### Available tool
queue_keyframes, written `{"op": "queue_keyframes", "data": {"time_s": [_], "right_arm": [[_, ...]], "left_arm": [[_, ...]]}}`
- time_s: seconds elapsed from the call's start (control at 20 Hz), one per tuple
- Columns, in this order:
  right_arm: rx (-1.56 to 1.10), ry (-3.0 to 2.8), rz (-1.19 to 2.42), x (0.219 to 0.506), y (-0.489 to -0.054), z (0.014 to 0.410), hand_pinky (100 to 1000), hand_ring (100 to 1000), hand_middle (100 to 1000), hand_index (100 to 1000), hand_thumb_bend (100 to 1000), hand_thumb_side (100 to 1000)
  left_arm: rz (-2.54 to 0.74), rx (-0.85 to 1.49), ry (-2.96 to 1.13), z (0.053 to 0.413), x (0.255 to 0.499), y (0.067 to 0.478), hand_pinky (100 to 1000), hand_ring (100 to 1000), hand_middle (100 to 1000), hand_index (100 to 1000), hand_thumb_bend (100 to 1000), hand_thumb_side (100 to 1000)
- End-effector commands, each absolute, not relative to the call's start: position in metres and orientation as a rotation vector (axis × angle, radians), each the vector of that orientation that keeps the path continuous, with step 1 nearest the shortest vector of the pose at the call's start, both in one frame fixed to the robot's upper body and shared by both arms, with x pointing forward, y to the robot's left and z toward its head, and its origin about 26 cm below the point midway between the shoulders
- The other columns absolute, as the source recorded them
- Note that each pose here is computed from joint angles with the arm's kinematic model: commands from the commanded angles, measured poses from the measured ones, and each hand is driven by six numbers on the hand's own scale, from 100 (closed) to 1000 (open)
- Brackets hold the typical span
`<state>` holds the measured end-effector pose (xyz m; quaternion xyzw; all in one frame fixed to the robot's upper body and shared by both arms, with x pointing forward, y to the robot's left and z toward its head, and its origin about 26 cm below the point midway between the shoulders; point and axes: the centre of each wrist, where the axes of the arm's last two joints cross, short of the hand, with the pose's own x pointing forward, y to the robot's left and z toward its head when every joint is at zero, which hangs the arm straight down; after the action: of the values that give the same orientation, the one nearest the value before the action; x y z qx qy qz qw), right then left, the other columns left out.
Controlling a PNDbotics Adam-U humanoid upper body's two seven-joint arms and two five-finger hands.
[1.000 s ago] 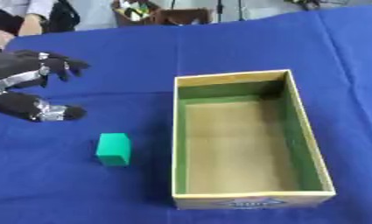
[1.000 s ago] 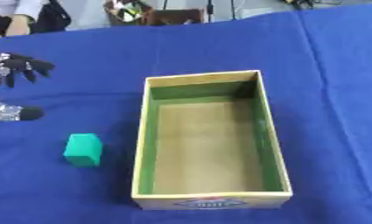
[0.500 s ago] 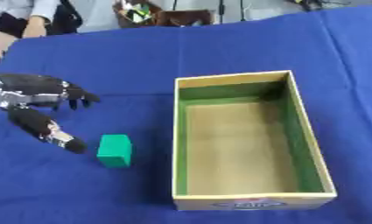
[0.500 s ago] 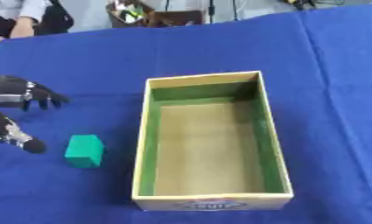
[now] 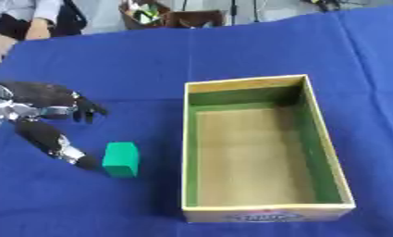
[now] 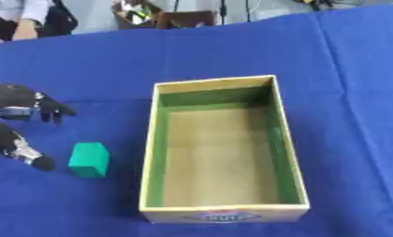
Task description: Pick up objects on the table and place them in the box.
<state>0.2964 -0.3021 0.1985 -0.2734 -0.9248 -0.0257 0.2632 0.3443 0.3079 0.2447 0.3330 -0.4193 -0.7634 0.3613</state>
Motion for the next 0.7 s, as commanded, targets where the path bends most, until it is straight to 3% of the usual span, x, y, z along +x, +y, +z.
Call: {"op": "queue_keyframes", "data": {"time_s": [0.05, 0.7], "right_arm": [[-0.738, -2.528, -0.051, 0.294, -0.303, 0.206, 729, 835, 629, 772, 100, 769], [-0.734, -2.521, -0.051, 0.294, -0.303, 0.205, 731, 838, 629, 773, 100, 769]], "left_arm": [[-1.971, 0.948, -1.086, 0.249, 0.342, 0.302, 566, 694, 705, 973, 815, 978], [-2.0, 0.929, -1.067, 0.224, 0.35, 0.286, 547, 680, 695, 927, 764, 957]]}}
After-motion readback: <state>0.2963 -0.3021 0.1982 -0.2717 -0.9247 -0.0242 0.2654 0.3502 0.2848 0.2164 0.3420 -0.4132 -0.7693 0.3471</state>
